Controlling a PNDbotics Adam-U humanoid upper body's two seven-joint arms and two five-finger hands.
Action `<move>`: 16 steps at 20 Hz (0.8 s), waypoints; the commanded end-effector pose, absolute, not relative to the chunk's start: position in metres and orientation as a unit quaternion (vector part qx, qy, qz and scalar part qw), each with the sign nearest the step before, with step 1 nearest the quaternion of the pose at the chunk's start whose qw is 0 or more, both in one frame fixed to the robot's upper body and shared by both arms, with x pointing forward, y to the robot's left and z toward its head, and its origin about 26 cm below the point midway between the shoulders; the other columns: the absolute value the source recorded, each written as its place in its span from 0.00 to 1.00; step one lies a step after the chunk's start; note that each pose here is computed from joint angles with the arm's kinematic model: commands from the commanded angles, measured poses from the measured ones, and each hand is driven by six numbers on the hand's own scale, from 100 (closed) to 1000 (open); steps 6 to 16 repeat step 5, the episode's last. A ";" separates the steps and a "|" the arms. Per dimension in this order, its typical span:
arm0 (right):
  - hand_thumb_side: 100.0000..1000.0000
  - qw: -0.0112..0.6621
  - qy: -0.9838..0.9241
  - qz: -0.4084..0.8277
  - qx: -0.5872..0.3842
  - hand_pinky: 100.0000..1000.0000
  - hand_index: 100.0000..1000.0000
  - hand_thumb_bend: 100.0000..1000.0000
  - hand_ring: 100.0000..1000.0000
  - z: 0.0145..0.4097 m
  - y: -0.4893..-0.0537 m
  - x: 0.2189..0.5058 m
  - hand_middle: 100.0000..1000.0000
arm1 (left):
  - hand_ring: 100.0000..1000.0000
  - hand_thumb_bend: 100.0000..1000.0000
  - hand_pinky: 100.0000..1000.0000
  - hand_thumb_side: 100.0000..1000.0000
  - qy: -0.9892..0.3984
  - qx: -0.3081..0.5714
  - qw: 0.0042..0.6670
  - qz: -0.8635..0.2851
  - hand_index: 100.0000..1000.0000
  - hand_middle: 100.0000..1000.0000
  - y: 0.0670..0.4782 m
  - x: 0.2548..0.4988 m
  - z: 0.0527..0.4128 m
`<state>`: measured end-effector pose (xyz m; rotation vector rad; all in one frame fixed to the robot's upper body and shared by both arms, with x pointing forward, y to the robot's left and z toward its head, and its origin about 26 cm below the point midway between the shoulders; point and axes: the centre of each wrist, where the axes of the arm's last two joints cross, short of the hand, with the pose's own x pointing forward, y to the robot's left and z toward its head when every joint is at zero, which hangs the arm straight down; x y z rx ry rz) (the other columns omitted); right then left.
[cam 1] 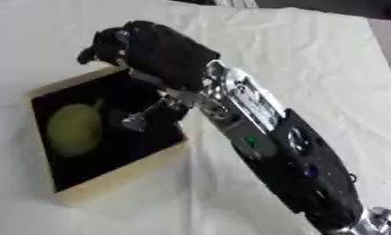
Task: Pick up objects on the table and place them in the box.
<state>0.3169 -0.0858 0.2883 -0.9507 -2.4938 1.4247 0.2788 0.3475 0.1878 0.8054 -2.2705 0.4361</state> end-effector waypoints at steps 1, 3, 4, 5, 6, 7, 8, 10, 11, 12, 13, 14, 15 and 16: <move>0.00 0.049 -0.875 0.364 -0.316 0.72 0.80 0.37 0.52 0.313 -0.107 0.300 0.63 | 0.45 0.16 0.44 0.54 -0.875 0.314 0.328 0.166 0.67 0.53 0.350 0.276 0.195; 0.00 0.054 -0.894 0.309 -0.321 0.72 0.80 0.37 0.53 0.321 -0.120 0.294 0.64 | 0.45 0.16 0.44 0.54 -0.875 0.315 0.327 0.167 0.67 0.53 0.350 0.276 0.195; 0.00 0.057 -0.898 0.288 -0.327 0.72 0.80 0.36 0.54 0.323 -0.126 0.294 0.64 | 0.45 0.16 0.44 0.54 -0.875 0.316 0.327 0.167 0.67 0.53 0.350 0.276 0.195; 0.00 0.061 -0.901 0.267 -0.338 0.73 0.80 0.35 0.54 0.325 -0.135 0.295 0.64 | 0.45 0.16 0.44 0.54 -0.875 0.317 0.326 0.167 0.67 0.53 0.351 0.276 0.195; 0.00 0.061 -0.901 0.267 -0.338 0.73 0.80 0.35 0.54 0.325 -0.135 0.295 0.64 | 0.45 0.16 0.44 0.54 -0.875 0.317 0.326 0.167 0.67 0.53 0.351 0.276 0.195; 0.00 0.061 -0.901 0.267 -0.338 0.73 0.80 0.35 0.54 0.325 -0.135 0.295 0.64 | 0.45 0.16 0.44 0.54 -0.875 0.317 0.326 0.167 0.67 0.53 0.351 0.276 0.195; 0.00 0.061 -0.901 0.267 -0.338 0.73 0.80 0.35 0.54 0.325 -0.135 0.295 0.64 | 0.45 0.16 0.44 0.54 -0.875 0.317 0.326 0.167 0.67 0.53 0.351 0.276 0.195; 0.00 0.061 -0.901 0.267 -0.338 0.73 0.80 0.35 0.54 0.325 -0.135 0.295 0.64 | 0.45 0.16 0.44 0.54 -0.875 0.317 0.326 0.167 0.67 0.53 0.351 0.276 0.195; 0.00 0.061 -0.901 0.267 -0.338 0.73 0.80 0.35 0.54 0.325 -0.135 0.295 0.64 | 0.45 0.16 0.44 0.54 -0.875 0.317 0.326 0.167 0.67 0.53 0.351 0.276 0.195; 0.00 0.061 -0.901 0.267 -0.338 0.73 0.80 0.35 0.54 0.325 -0.135 0.295 0.64 | 0.45 0.16 0.44 0.54 -0.875 0.317 0.326 0.167 0.67 0.53 0.351 0.276 0.195; 0.00 0.061 -0.901 0.267 -0.338 0.73 0.80 0.35 0.54 0.325 -0.135 0.295 0.64 | 0.45 0.16 0.44 0.54 -0.875 0.317 0.326 0.167 0.67 0.53 0.351 0.276 0.195; 0.00 0.061 -0.901 0.267 -0.338 0.73 0.80 0.35 0.54 0.325 -0.135 0.295 0.64 | 0.45 0.16 0.44 0.54 -0.875 0.317 0.326 0.167 0.67 0.53 0.351 0.276 0.195; 0.00 0.061 -0.901 0.267 -0.338 0.73 0.80 0.35 0.54 0.325 -0.135 0.295 0.64 | 0.45 0.16 0.44 0.54 -0.875 0.317 0.326 0.167 0.67 0.53 0.351 0.276 0.195; 0.00 0.061 -0.901 0.267 -0.338 0.73 0.80 0.35 0.54 0.325 -0.135 0.295 0.64 | 0.45 0.16 0.44 0.54 -0.875 0.317 0.326 0.167 0.67 0.53 0.351 0.276 0.195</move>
